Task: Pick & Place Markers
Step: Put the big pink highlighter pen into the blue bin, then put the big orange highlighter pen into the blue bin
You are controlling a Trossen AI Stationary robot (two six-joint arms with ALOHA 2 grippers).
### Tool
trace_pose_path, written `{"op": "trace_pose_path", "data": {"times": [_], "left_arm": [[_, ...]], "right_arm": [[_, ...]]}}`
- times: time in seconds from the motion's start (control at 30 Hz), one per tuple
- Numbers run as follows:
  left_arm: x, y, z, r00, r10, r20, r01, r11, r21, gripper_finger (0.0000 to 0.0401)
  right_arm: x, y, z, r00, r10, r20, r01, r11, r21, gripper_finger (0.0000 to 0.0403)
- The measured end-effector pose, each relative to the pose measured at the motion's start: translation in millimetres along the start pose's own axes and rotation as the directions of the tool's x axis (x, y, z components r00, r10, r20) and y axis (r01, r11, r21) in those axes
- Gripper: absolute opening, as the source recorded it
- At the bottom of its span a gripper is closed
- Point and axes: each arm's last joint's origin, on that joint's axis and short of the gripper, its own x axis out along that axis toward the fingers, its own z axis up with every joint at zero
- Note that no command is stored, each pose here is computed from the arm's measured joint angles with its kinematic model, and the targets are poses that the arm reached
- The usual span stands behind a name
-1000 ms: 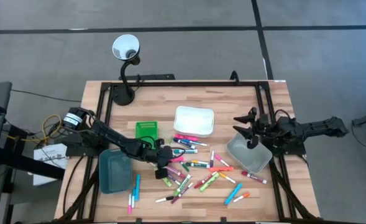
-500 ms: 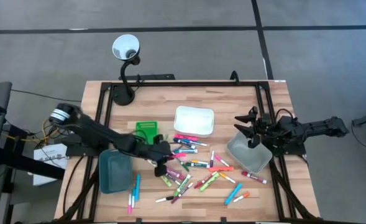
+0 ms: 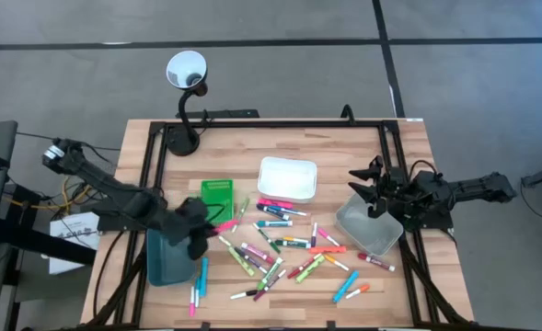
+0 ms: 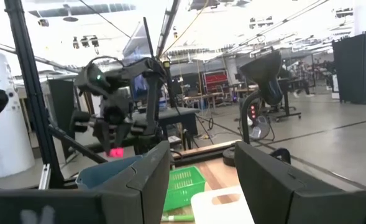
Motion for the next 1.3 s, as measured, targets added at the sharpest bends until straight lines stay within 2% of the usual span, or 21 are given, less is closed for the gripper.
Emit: {"op": "trace_pose_path", "data": {"times": [0.1,0.2,0.37,0.53,0.6,0.73,0.9,0.97,1.07,1.3], "left_arm": [[-4,-1,-19,0.986,-0.002,-0.167,-0.01,0.998,-0.068,0.0065],[-6,-5,-38,0.954,0.02,-0.3,-0.05,0.995,-0.091,0.0064],[-10,-8,-62,0.901,0.082,-0.426,-0.117,0.992,-0.056,0.0065],[-17,-2,-77,0.847,0.189,-0.498,-0.256,0.964,-0.069,0.0066],[-18,2,-80,0.829,0.248,-0.501,-0.316,0.947,-0.054,0.0066],[-11,9,-84,0.833,0.333,-0.442,-0.379,0.925,-0.016,0.0066],[8,27,-102,0.775,0.433,-0.46,-0.465,0.884,0.048,0.0073],[16,32,-108,0.77,0.443,-0.459,-0.473,0.879,0.055,0.0081],[23,33,-112,0.791,0.435,-0.431,-0.462,0.886,0.047,0.0098],[24,33,-112,0.795,0.434,-0.424,-0.46,0.887,0.045,0.0137]], "right_arm": [[0,0,0,1.0,0.0,0.0,0.0,1.0,0.0,0.0171],[0,0,0,1.0,0.0,0.0,0.0,1.0,0.0,0.0171],[0,0,0,1.0,0.0,0.0,0.0,1.0,0.0,0.0173],[0,0,0,1.0,0.0,0.0,0.0,1.0,-0.001,0.0171],[0,0,0,1.0,0.0,0.0,0.0,1.0,-0.001,0.0171],[0,0,0,1.0,0.0,0.0,0.0,1.0,-0.002,0.0172],[0,0,1,1.0,0.0,0.011,0.0,1.0,0.001,0.0174],[0,0,1,1.0,-0.001,0.014,0.0,1.0,0.004,0.0173],[1,0,1,1.0,-0.001,0.016,0.001,1.0,0.005,0.0174],[11,4,1,1.0,0.003,0.0,-0.003,1.0,0.0,0.0184]]}}
